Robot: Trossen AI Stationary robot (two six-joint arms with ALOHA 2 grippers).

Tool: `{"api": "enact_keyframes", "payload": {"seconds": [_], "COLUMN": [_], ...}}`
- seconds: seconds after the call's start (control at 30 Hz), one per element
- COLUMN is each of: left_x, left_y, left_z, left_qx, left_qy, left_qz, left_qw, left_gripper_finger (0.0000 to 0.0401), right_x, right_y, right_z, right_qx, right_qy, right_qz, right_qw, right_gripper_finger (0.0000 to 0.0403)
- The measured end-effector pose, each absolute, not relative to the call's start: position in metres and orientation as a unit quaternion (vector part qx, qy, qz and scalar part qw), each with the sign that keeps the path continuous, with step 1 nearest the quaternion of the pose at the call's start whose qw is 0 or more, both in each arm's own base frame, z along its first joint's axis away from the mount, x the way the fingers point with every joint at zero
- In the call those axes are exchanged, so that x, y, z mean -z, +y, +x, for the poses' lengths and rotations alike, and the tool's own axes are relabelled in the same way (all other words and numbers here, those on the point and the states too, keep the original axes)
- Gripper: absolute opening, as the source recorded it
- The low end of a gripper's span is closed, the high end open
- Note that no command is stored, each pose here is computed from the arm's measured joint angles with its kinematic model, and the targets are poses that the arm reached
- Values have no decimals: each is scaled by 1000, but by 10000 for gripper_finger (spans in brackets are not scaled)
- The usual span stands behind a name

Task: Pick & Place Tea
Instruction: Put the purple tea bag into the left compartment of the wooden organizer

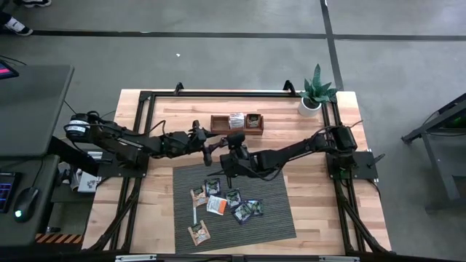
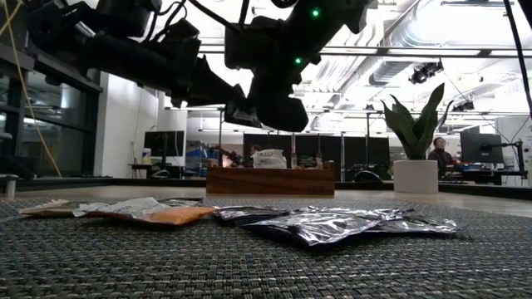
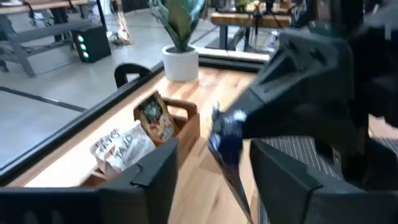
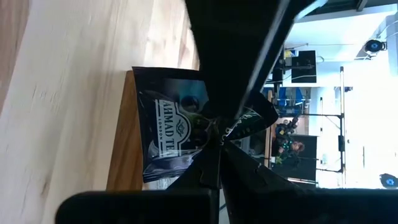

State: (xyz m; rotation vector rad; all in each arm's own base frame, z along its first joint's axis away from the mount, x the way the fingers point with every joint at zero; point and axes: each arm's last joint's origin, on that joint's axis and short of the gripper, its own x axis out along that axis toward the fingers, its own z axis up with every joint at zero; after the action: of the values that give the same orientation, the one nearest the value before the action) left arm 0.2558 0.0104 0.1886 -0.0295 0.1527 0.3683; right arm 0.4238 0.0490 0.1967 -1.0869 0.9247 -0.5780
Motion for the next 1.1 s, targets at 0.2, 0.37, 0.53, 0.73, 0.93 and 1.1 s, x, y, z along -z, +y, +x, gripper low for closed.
{"api": "enact_keyframes", "payload": {"seconds": [0.2,0.37,0.53,0.73,0.93,1.1], "left_x": [-190,-190,-189,-189,-189,-182], "left_y": [10,10,9,9,10,23], "left_z": [256,256,256,256,256,254], "left_qx": [-179,-172,-164,-165,-165,-181], "left_qy": [71,71,76,75,78,109], "left_qz": [-15,-15,-15,-17,-14,4], "left_qw": [981,982,983,983,983,977], "left_gripper_finger": [76,11,3,1,0,0], "right_x": [-197,-197,-196,-197,-221,-256], "right_y": [50,50,50,51,42,25], "right_z": [424,424,424,424,416,391], "right_qx": [262,262,255,257,278,302], "right_qy": [417,416,414,410,391,395], "right_qz": [-491,-489,-486,-477,-432,-368], "right_qw": [719,721,726,734,764,786], "right_gripper_finger": [0,0,8,61,144,198]}}
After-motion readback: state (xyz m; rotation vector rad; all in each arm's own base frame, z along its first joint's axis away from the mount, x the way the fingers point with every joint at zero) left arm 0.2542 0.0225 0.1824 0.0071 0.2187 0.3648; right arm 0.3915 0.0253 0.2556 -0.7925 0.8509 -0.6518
